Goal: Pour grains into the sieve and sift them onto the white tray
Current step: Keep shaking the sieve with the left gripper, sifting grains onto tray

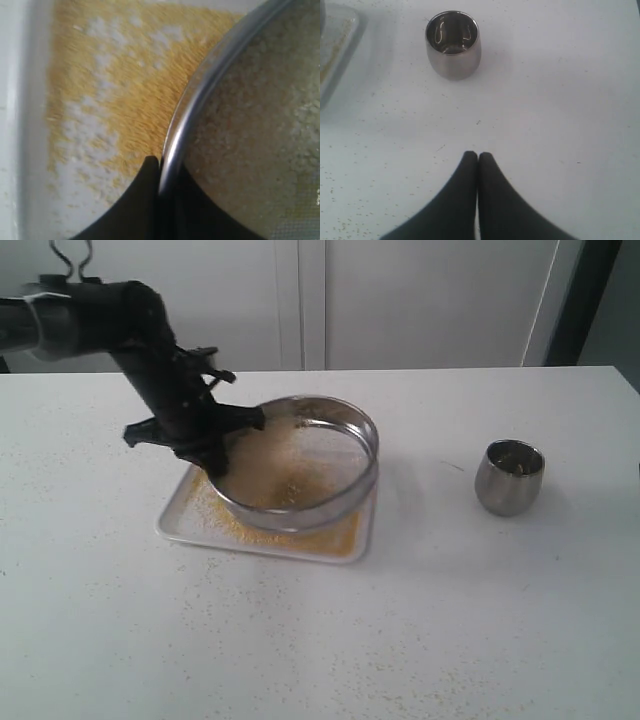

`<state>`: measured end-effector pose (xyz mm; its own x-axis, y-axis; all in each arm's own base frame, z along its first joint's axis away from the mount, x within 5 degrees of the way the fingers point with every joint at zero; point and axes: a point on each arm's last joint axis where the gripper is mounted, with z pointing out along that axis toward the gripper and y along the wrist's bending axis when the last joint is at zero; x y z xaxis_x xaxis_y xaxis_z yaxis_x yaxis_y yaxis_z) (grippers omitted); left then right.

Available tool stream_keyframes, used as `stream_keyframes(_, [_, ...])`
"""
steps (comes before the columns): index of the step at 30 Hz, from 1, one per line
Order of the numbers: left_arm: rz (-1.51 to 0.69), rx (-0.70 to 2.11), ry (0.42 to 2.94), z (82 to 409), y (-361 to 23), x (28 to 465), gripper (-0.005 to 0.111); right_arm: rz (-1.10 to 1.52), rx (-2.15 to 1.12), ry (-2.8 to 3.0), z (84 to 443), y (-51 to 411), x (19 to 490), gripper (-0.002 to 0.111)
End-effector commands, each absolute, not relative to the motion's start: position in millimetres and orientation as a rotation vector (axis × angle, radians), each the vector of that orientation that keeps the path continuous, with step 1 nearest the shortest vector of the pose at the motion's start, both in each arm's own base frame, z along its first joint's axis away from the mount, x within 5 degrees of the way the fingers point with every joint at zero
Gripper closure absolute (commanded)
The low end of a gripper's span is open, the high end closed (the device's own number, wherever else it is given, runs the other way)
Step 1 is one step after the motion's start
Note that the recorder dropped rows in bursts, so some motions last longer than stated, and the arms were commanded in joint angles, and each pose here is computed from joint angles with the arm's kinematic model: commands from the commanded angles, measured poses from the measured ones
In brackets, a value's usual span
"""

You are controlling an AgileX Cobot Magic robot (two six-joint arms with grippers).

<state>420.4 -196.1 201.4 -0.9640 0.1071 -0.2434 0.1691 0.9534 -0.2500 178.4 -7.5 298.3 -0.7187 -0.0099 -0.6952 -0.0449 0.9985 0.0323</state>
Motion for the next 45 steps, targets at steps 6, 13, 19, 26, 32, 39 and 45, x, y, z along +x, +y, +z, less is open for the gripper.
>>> stream_keyframes(6, [-0.464, 0.067, 2.851, 215, -185, 422, 0.107, 0.063, -0.022, 2.363, 298, -8, 178, 0.108])
stream_keyframes(13, [-0.172, 0.089, 2.866, 216, -180, 417, 0.107, 0.063, -0.022, 2.363, 298, -8, 178, 0.108])
stream_keyframes(19, [-0.457, 0.057, 2.887, 201, -192, 419, 0.107, 0.063, -0.022, 2.363, 298, -8, 178, 0.108])
stream_keyframes(26, [-0.164, -0.053, 2.858, 236, -153, 423, 0.107, 0.063, -0.022, 2.363, 298, -8, 178, 0.108])
stream_keyframes(32, [-0.458, 0.153, 2.878, 213, -214, 410, 0.107, 0.063, -0.022, 2.363, 298, -8, 178, 0.108])
stream_keyframes(39, [-0.515, 0.028, 2.852, 213, -197, 415, 0.107, 0.063, -0.022, 2.363, 298, -8, 178, 0.108])
stream_keyframes(45, [-0.132, -0.171, 2.883, 233, -146, 419, 0.107, 0.063, -0.022, 2.363, 298, -8, 178, 0.108])
